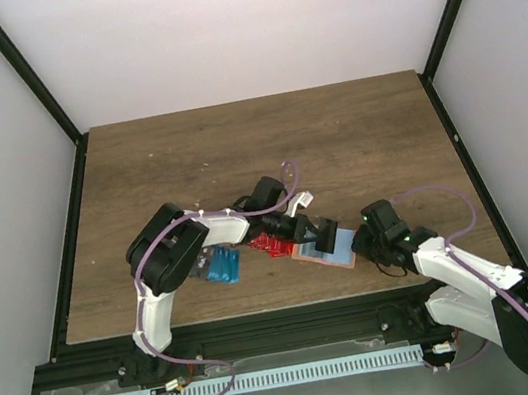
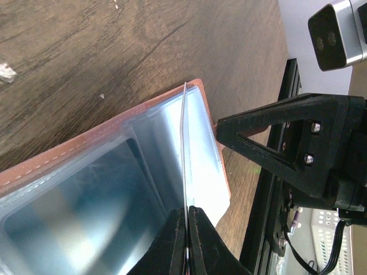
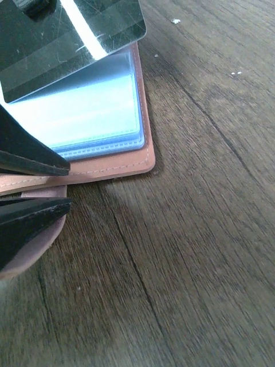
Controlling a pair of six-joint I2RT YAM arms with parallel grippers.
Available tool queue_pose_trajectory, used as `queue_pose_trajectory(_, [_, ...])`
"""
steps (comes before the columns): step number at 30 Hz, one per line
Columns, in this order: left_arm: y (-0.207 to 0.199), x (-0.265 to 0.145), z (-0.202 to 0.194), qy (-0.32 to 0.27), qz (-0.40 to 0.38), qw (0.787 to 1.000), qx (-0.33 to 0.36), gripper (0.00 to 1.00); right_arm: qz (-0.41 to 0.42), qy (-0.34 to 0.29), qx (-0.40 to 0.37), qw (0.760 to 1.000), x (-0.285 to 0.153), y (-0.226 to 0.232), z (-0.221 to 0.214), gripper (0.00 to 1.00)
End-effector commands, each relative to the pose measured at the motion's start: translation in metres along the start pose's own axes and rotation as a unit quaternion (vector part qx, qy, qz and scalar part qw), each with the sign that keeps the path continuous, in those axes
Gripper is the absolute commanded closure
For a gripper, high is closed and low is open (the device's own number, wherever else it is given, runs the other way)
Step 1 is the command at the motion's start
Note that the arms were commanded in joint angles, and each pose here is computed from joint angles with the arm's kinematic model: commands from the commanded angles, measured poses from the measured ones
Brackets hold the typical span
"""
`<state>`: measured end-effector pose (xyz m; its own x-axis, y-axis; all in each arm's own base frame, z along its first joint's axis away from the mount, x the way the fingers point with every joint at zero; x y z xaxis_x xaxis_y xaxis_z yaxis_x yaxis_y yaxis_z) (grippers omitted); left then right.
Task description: Put the credit cards into the card holder
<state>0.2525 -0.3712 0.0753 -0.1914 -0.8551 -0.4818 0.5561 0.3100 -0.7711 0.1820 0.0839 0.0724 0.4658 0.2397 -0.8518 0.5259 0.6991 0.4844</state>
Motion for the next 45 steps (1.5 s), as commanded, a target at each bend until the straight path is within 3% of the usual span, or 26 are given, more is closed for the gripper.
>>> queue_pose_trajectory(1, [0.008,0.007,-0.001,0.008,0.014,1.0,-0.006,0.96,0.001,0.024,0.003,1.0,0.005,-0.006,-0.007,0.89])
queue_pose_trajectory(8, [0.01,0.008,-0.004,0.014,0.023,0.999,-0.022,0.96,0.014,0.039,0.005,0.999,0.004,-0.004,-0.011,0.99])
queue_pose_trajectory(30, [0.011,-0.001,-0.02,0.019,0.047,0.991,-0.127,0.96,0.016,0.05,0.025,0.998,0.007,-0.012,-0.017,0.99])
queue_pose_trajectory(45, [0.008,0.005,-0.032,0.053,0.038,0.988,-0.144,0.96,0.017,0.048,0.028,0.998,0.007,-0.011,-0.017,0.99])
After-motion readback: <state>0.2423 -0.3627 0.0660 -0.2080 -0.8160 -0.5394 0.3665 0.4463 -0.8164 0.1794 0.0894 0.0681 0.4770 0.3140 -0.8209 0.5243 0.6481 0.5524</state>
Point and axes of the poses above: each gripper's point midway between its finger pads, its own x axis out along the fingers, its own y axis along the line the jaws close on, z = x × y, the point moved 6 cm from there along -x, back along the fingers, and after that the axes turned 8 degrees about x, right-handed, at the moved point
